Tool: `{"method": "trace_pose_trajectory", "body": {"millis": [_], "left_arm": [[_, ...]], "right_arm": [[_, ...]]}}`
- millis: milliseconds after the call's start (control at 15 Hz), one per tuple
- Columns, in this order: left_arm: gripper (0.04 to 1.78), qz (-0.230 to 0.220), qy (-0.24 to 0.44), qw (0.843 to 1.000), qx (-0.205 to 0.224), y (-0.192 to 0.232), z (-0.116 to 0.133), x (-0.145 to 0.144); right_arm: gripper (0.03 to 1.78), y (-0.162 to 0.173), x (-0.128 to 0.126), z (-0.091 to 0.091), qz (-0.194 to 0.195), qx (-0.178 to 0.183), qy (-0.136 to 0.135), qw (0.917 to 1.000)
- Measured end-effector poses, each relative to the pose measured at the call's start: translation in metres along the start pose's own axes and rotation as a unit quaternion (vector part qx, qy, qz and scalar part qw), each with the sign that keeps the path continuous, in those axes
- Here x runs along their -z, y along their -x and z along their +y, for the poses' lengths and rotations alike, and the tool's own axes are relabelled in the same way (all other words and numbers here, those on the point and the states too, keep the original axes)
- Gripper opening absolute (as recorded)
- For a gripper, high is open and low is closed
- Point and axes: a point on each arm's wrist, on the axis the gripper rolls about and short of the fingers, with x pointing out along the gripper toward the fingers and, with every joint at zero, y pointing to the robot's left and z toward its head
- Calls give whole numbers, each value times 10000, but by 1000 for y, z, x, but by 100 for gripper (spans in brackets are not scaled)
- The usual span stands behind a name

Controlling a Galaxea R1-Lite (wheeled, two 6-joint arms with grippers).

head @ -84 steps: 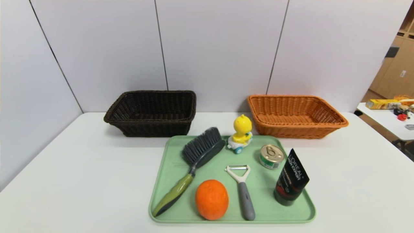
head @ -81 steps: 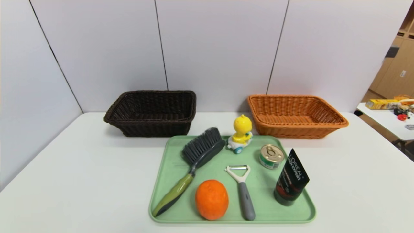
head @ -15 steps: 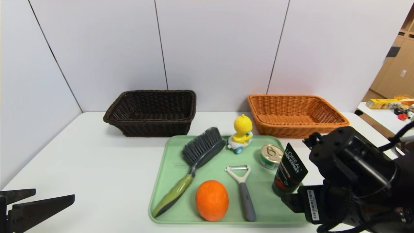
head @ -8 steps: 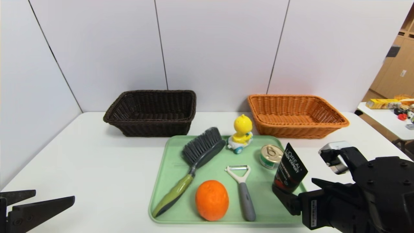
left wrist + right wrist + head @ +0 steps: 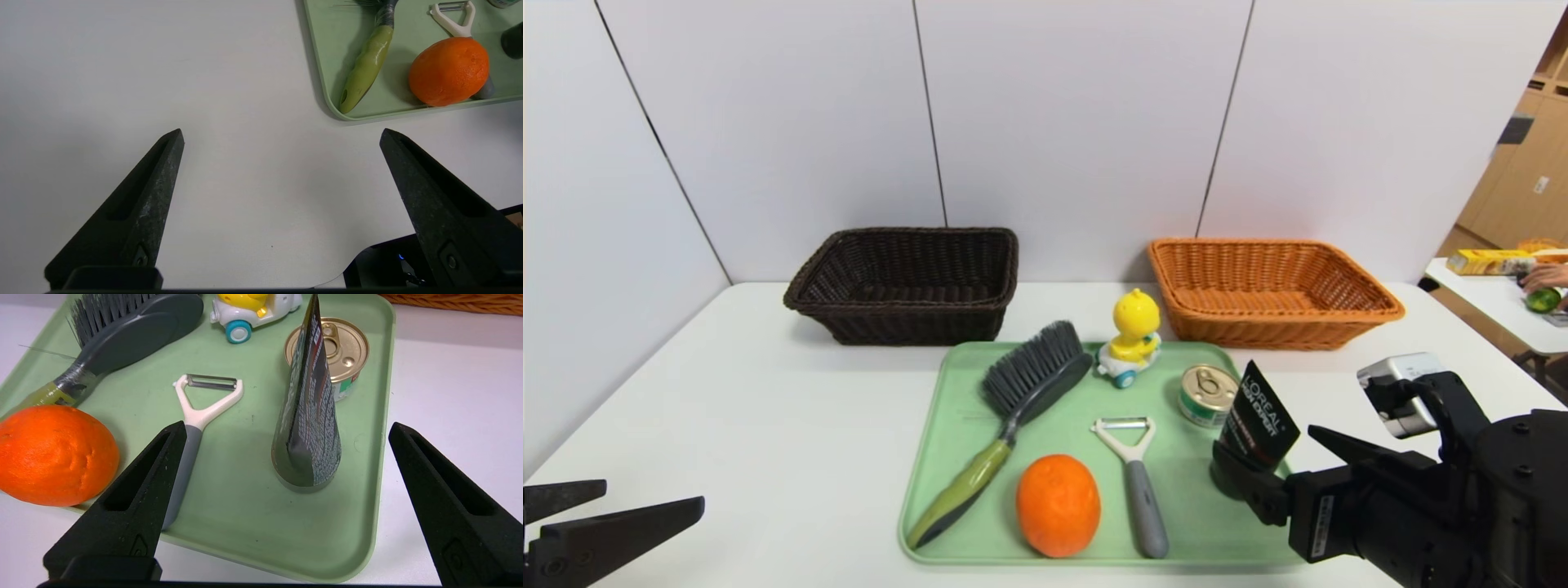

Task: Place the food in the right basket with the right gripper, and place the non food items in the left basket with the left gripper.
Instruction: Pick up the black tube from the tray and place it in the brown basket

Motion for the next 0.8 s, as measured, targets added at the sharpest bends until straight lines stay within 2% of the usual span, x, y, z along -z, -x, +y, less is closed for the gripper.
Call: {"method": "trace_pose_trajectory", "body": {"millis": [200,467,800], "left_arm": [[169,-29,-2,10000,7,2,0,1],[169,-41,-3,10000,12,3,0,2],[169,-30,-2,10000,10,4,1,5]], "right_arm": [[171,-3,2,-1,46,42,-19,10000],[171,-15,2,5,-123,-11,-68,9999],[171,-24,8,7,23,73,1,10000]]}}
